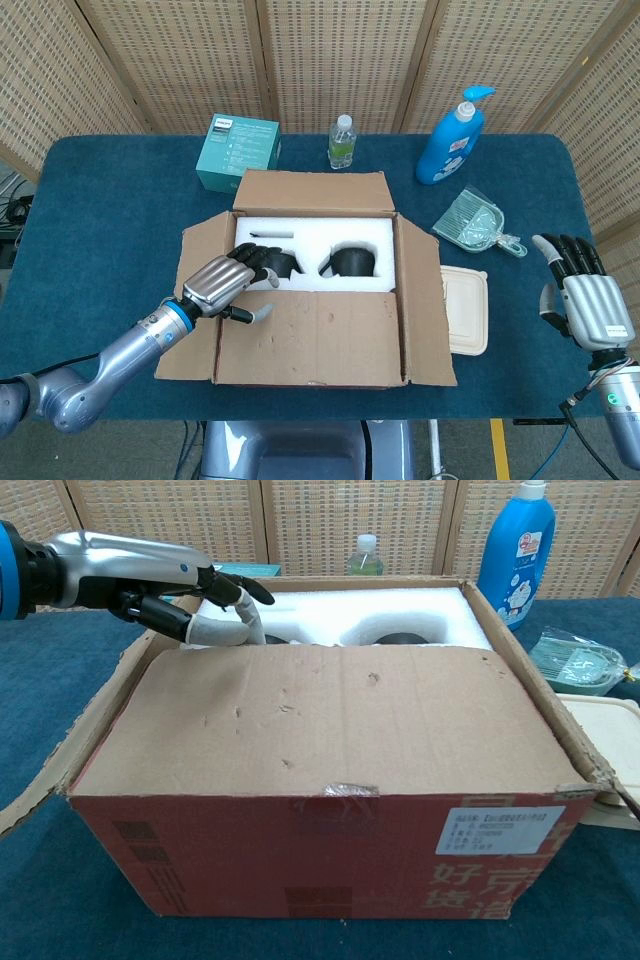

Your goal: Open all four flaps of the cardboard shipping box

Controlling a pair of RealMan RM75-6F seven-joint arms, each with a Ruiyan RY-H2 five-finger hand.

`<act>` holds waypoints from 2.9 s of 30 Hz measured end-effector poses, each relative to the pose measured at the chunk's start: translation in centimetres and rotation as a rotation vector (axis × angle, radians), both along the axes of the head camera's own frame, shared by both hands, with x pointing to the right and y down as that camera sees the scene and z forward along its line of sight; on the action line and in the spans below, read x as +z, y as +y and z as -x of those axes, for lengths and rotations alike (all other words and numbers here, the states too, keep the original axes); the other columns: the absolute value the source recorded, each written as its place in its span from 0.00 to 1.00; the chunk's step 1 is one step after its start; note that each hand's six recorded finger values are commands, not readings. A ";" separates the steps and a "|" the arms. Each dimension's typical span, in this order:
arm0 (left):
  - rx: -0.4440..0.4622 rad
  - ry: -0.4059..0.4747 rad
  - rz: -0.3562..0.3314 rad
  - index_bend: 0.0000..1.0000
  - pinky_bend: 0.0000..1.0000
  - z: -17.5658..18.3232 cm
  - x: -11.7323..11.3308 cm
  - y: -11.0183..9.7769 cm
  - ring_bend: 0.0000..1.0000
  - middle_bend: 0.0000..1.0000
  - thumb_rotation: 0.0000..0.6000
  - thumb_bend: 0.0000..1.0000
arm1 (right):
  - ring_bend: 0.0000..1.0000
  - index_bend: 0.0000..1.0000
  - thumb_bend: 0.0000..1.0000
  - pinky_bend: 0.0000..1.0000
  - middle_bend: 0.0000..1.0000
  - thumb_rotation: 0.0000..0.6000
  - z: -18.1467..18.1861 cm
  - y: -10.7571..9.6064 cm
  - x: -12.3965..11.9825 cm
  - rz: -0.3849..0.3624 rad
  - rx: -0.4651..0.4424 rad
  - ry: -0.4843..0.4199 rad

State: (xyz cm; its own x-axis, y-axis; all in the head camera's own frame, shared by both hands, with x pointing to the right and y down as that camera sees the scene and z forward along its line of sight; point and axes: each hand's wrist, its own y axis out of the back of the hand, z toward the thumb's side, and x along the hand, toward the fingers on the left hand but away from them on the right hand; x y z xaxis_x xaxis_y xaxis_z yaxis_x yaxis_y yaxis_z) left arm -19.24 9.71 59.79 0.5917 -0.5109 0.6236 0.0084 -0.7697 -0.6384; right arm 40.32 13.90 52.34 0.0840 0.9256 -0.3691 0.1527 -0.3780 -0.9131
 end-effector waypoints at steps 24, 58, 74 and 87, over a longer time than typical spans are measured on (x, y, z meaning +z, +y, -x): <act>-0.079 0.109 0.109 0.33 0.00 -0.5 -2.1 0.1 0.00 0.00 0.33 0.41 | 0.00 0.05 0.83 0.03 0.11 1.00 -0.4 -0.2 0.2 0.002 0.010 0.001; -0.057 0.365 0.285 0.33 0.00 0.2 -9.7 1.8 0.00 0.00 0.29 0.39 | 0.00 0.05 0.83 0.03 0.11 1.00 0.6 -0.4 -0.1 -0.006 -0.008 0.011; 0.043 0.465 0.354 0.33 0.00 2.0 -13.0 4.3 0.00 0.00 0.28 0.38 | 0.00 0.05 0.83 0.03 0.11 1.00 1.4 -0.5 -0.3 -0.007 -0.021 0.013; 0.161 0.468 0.451 0.33 0.00 2.5 -14.1 7.2 0.00 0.00 0.27 0.37 | 0.00 0.05 0.83 0.03 0.11 1.00 1.5 -0.3 -0.4 -0.008 -0.021 0.008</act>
